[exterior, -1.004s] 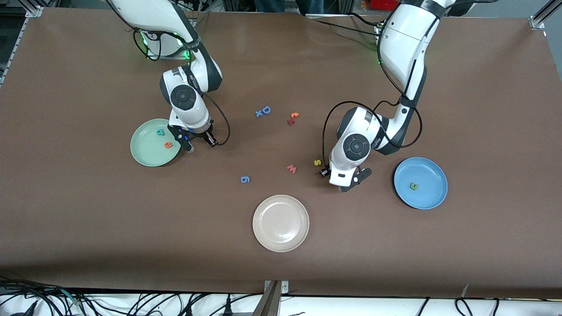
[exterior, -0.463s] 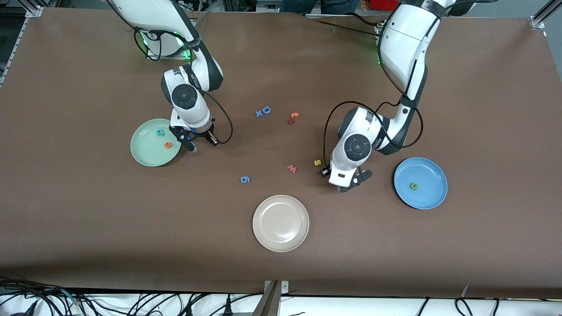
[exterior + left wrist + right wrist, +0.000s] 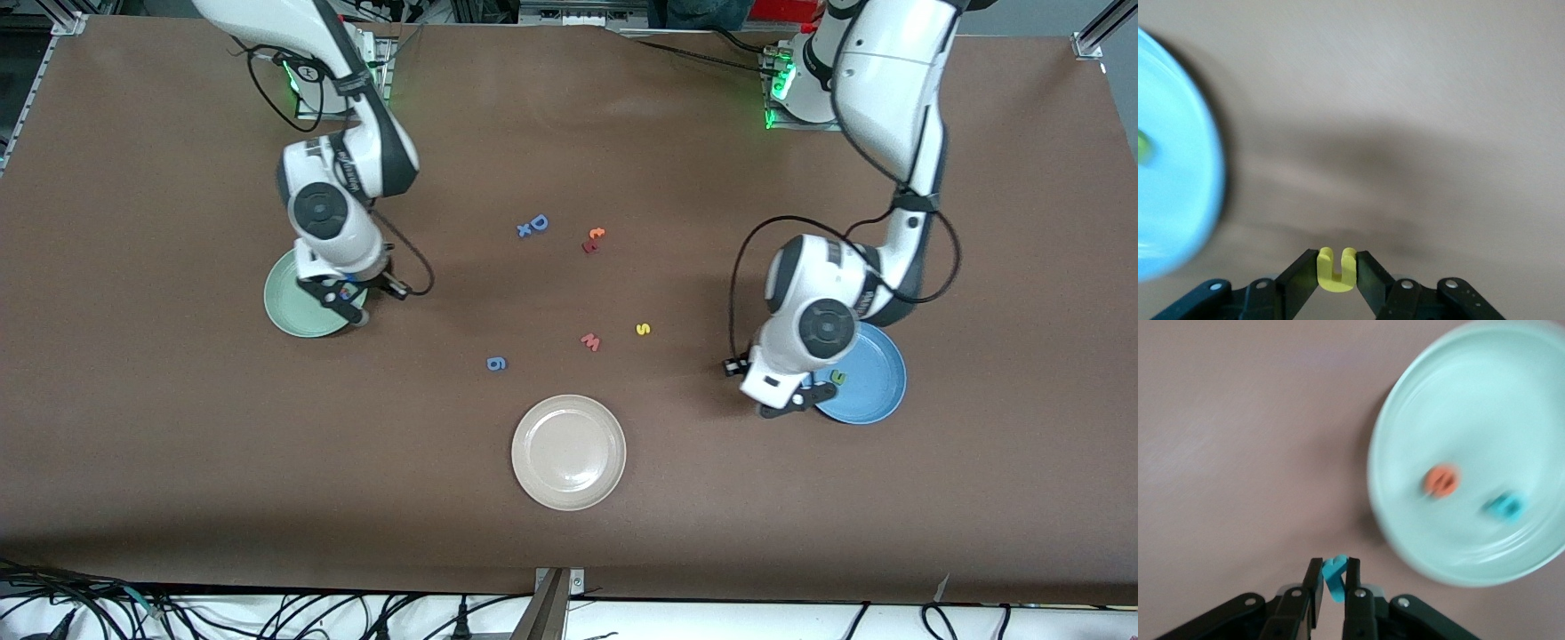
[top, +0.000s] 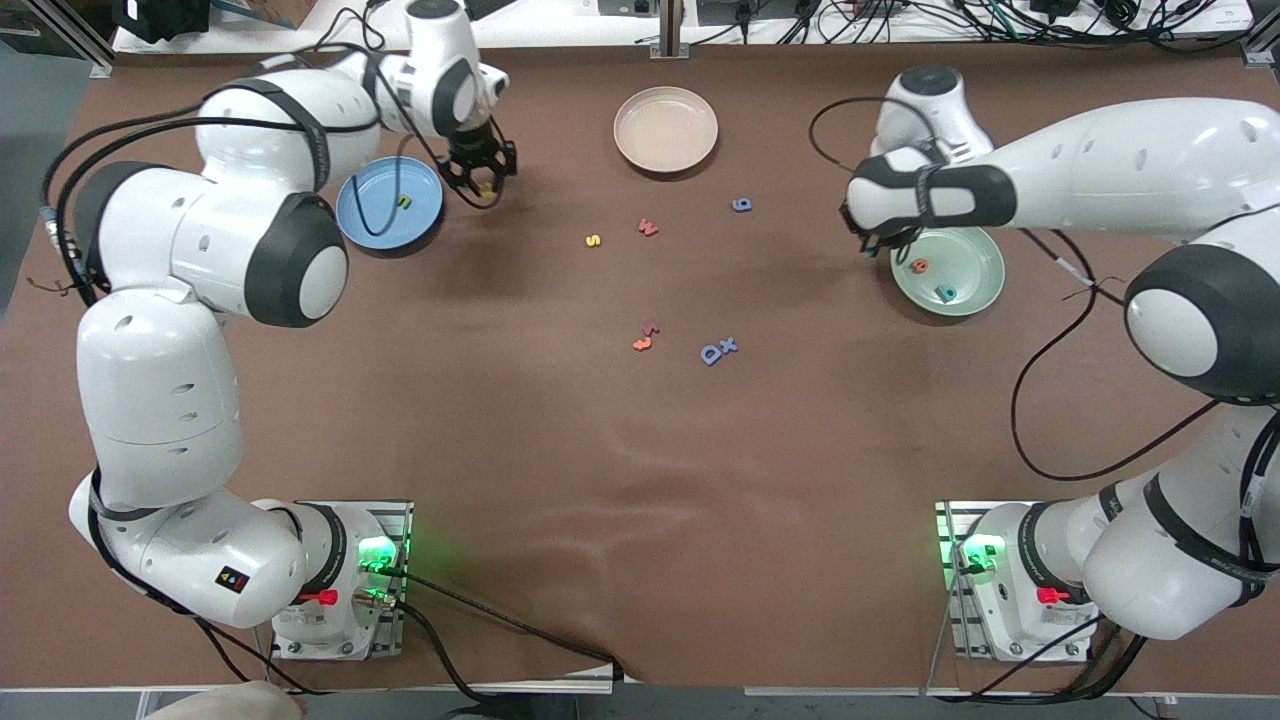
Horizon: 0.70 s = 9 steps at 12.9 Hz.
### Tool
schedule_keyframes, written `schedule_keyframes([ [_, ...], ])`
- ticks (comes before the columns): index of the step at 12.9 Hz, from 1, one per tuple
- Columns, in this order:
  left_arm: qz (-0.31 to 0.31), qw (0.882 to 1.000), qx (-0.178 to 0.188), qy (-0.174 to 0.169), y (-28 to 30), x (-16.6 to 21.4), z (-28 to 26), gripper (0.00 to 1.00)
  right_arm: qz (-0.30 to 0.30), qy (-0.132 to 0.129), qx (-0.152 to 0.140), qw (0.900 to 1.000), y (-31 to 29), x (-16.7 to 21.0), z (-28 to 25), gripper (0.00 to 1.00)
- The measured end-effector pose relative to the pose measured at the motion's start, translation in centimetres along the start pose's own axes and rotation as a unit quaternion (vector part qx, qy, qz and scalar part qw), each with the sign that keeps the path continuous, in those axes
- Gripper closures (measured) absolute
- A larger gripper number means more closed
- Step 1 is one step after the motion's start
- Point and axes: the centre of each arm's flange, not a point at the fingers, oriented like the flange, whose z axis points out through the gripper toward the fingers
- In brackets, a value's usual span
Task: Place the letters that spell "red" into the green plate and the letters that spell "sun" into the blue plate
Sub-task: 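Carry the r to the green plate while the left gripper carries the u, then open the right gripper over the green plate while the left gripper releases the u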
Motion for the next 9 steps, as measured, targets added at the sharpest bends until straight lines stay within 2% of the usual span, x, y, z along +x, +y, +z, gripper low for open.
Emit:
schedule_keyframes([
  [4,0.138,0.99,0.012,0.007,-8.9,4.0,-1.9,0.67,-0.077,-0.024,-0.028,0.996,7.3,5.7,0.1,0.83],
  [7,0.227,0.974,0.011,-0.002,-13.1,5.3,-1.1,0.67,-0.093,-0.044,-0.045,0.994,9.9,6.8,2.2,0.83],
  [9,0.255,0.967,0.012,-0.006,-14.4,5.7,-0.3,0.67,-0.099,-0.052,-0.057,0.992,10.4,7.0,3.7,0.83],
])
